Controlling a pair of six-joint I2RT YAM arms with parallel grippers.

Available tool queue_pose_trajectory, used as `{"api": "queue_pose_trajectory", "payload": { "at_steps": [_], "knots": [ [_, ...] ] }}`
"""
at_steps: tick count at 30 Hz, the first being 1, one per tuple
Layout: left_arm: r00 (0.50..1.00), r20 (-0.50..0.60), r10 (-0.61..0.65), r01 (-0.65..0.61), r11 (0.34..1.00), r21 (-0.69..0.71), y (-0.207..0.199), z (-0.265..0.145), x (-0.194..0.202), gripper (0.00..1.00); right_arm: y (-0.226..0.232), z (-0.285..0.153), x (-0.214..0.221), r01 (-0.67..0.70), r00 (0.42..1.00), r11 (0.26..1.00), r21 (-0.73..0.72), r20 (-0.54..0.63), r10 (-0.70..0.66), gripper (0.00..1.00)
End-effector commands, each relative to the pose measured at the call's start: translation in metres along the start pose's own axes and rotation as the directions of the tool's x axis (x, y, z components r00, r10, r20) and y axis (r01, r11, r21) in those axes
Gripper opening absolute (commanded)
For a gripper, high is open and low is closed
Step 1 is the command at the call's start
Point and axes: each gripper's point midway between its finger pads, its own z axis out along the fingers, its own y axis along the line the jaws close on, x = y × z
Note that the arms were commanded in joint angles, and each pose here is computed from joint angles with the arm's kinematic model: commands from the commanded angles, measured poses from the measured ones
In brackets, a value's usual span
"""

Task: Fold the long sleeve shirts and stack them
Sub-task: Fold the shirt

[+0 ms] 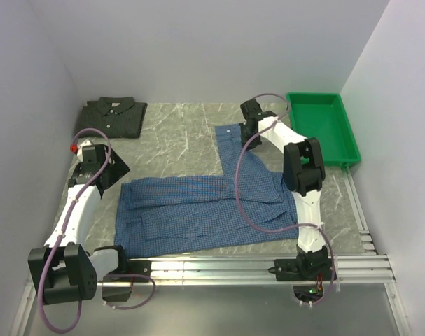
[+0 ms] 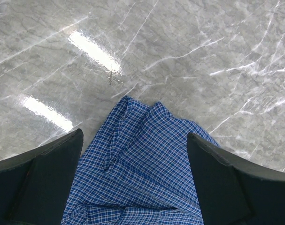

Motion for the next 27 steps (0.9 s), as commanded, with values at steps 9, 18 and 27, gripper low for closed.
{"api": "queue_pose_trajectory", "payload": {
  "at_steps": [9, 18, 27],
  "knots": [
    [1.000, 0.024, 0.001, -0.003, 0.997, 0.081, -0.015, -0.005, -0.007, 0.98, 0.074, -0.169, 0.051, 0.177, 0.935, 0.977, -0.116, 0.329, -0.131, 0.00],
    [1.000, -0.011, 0.001, 0.001, 0.989, 0.151, -0.025, -0.010, 0.003, 0.98, 0.171, -0.199, 0.235, 0.527, 0.849, 0.772, -0.356, 0.265, -0.458, 0.04],
    [0.992, -0.112, 0.064, -0.025, 0.946, 0.325, -0.055, -0.042, 0.038, 0.96, 0.188, -0.226, 0.304, 0.693, 0.703, 0.582, -0.425, 0.222, -0.676, 0.45]
  ]
}}
